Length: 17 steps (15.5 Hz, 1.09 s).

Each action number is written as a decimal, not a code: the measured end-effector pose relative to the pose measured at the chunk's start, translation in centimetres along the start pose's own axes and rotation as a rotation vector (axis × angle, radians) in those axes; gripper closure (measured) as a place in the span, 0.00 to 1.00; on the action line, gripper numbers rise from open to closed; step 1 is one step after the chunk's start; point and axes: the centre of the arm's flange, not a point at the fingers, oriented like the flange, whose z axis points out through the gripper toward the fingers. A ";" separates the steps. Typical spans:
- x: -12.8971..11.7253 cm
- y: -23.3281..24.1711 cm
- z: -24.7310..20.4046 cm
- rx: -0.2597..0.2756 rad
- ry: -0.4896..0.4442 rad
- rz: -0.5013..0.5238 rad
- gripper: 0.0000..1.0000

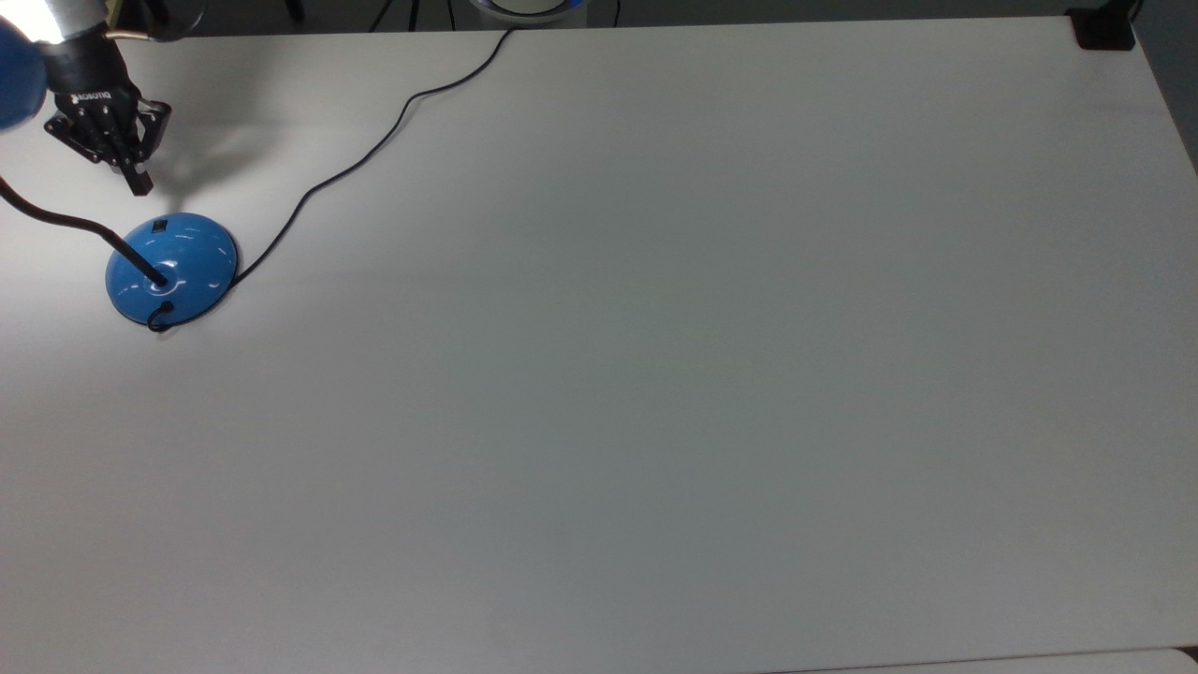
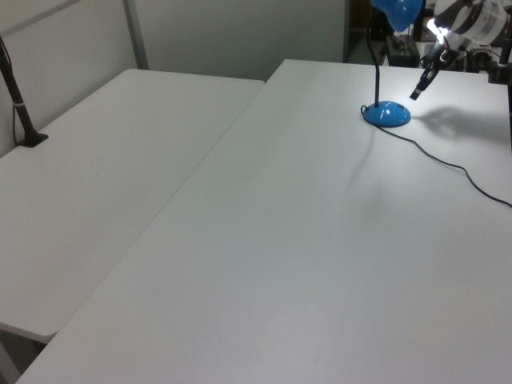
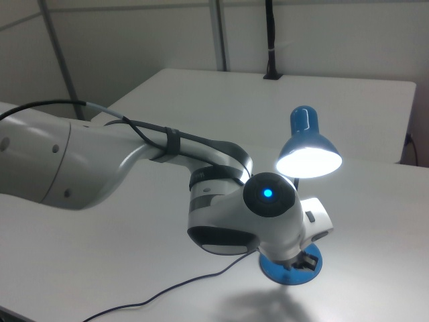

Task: Turn off the lamp
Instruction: 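Move the gripper down toward the switch on the blue lamp base, then press down on the lamp base switch with the gripper fingertips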

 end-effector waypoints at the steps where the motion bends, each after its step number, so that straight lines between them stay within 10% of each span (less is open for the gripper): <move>1: 0.4 -0.3 0.6 -0.007 0.009 0.002 0.99; 17: 1.1 -0.6 2.5 -0.030 -0.006 -0.035 0.99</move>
